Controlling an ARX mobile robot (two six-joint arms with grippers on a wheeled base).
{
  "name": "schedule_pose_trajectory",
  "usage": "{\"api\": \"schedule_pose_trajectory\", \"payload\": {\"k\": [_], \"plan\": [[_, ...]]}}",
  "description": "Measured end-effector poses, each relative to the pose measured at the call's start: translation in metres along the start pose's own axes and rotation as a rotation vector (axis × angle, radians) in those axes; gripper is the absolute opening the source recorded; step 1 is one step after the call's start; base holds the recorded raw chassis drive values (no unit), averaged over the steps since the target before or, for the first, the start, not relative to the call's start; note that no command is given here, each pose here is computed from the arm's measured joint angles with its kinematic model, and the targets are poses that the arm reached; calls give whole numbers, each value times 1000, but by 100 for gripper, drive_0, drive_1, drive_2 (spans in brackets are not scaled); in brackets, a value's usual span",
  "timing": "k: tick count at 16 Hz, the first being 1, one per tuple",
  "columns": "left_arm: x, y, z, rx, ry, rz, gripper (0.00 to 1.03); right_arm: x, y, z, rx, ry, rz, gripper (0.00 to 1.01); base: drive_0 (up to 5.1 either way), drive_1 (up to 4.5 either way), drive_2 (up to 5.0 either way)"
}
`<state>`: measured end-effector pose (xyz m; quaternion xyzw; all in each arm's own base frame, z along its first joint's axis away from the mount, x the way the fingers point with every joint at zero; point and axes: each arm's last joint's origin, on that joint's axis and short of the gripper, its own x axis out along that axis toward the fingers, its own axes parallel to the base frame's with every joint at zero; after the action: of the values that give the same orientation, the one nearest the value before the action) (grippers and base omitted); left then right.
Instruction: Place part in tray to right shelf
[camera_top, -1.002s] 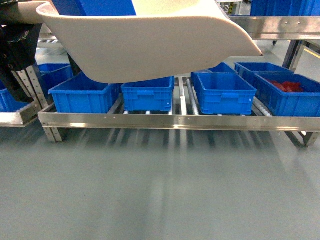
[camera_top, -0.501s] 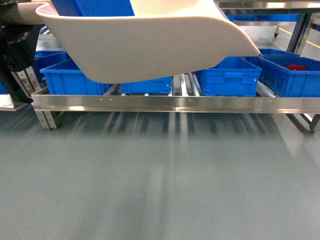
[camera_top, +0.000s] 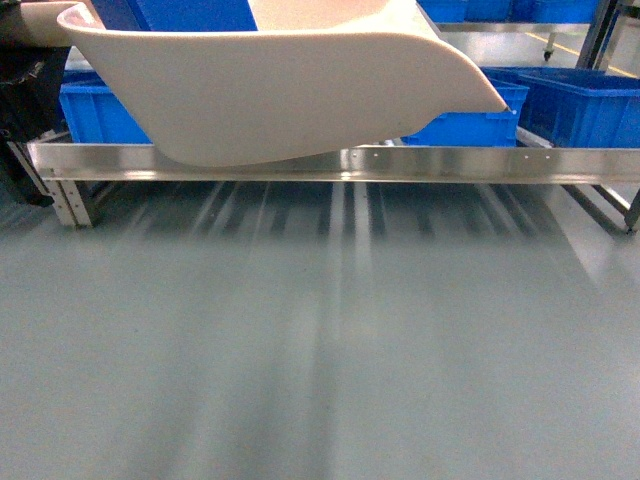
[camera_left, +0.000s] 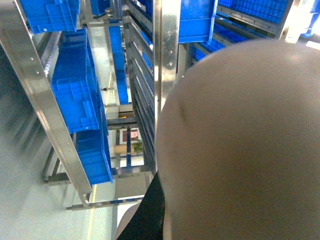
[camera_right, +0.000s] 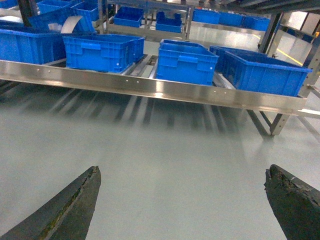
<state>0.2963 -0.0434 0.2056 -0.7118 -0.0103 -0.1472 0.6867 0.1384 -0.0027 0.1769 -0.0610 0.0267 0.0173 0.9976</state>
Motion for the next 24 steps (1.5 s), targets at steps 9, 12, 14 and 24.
{"api": "schedule_pose_trajectory", "payload": {"k": [9,12,14,24], "plan": [[0,1,0,0,0,7,15,0,0,-1,0,2,0,98,0,0,0],[0,0,0,0,0,3,15,0,0,0,1,2,0,98,0,0,0],[0,0,1,1,-6,0,15,0,0,0,0,-2,0,98,342,105,-498],[0,0,-1,0,6,1,15,0,0,0,0,0,0,98,151,308,-443]]}}
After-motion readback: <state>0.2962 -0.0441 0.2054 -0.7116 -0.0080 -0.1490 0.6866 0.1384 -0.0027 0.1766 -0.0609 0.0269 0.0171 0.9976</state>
